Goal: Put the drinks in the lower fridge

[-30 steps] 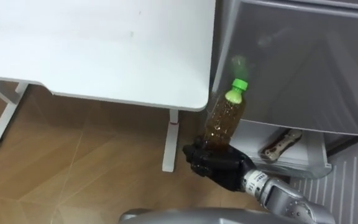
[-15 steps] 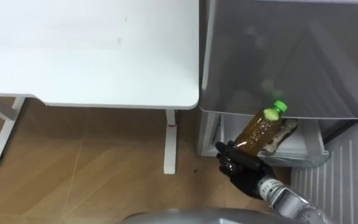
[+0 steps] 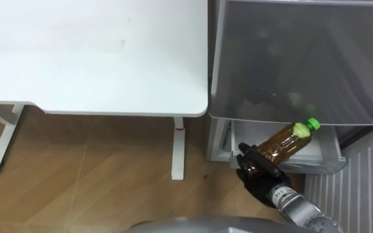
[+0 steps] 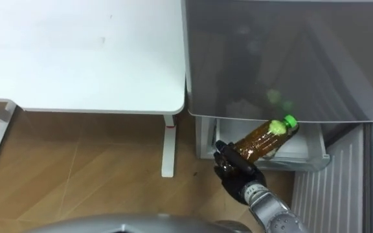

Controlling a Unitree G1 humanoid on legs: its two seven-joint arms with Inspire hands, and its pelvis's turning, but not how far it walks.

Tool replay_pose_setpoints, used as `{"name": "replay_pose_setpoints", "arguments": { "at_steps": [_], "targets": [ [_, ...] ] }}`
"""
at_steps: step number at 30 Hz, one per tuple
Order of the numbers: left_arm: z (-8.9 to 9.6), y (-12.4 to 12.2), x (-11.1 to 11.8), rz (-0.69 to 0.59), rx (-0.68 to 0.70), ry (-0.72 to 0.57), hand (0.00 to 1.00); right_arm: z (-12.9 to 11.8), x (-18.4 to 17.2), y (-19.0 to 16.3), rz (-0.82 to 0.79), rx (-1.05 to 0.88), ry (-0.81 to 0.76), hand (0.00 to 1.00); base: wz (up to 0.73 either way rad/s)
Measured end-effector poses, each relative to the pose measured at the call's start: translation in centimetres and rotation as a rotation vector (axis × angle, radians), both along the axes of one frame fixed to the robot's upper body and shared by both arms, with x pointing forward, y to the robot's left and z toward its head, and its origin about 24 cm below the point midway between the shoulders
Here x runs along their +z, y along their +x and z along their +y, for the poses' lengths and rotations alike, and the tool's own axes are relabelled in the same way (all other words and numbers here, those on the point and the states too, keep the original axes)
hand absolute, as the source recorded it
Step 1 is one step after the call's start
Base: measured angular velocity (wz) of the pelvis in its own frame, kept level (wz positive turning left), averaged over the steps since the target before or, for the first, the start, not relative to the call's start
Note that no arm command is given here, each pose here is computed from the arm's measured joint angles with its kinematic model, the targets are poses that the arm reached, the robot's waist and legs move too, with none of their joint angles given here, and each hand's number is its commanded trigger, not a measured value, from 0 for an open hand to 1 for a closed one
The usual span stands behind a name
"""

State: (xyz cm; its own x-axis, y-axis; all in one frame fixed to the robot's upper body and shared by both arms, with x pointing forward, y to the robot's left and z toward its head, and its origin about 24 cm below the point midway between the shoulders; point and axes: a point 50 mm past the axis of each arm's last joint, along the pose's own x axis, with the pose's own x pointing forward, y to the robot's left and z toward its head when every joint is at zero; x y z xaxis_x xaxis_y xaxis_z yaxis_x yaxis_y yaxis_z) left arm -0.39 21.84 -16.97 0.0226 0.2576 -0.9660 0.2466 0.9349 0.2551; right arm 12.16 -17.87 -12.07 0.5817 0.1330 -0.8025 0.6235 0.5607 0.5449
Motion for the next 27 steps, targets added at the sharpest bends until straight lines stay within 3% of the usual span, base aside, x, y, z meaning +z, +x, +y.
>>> {"name": "replay_pose_setpoints", "arguments": {
  "at_steps": [27],
  "targets": [
    [-0.2,-0.2,0.3,-0.054,0.034,-0.021,0.00,-2.3,0.0,0.2,0.008,-0.347,0.138,1.00,0.00]
  ]
}}
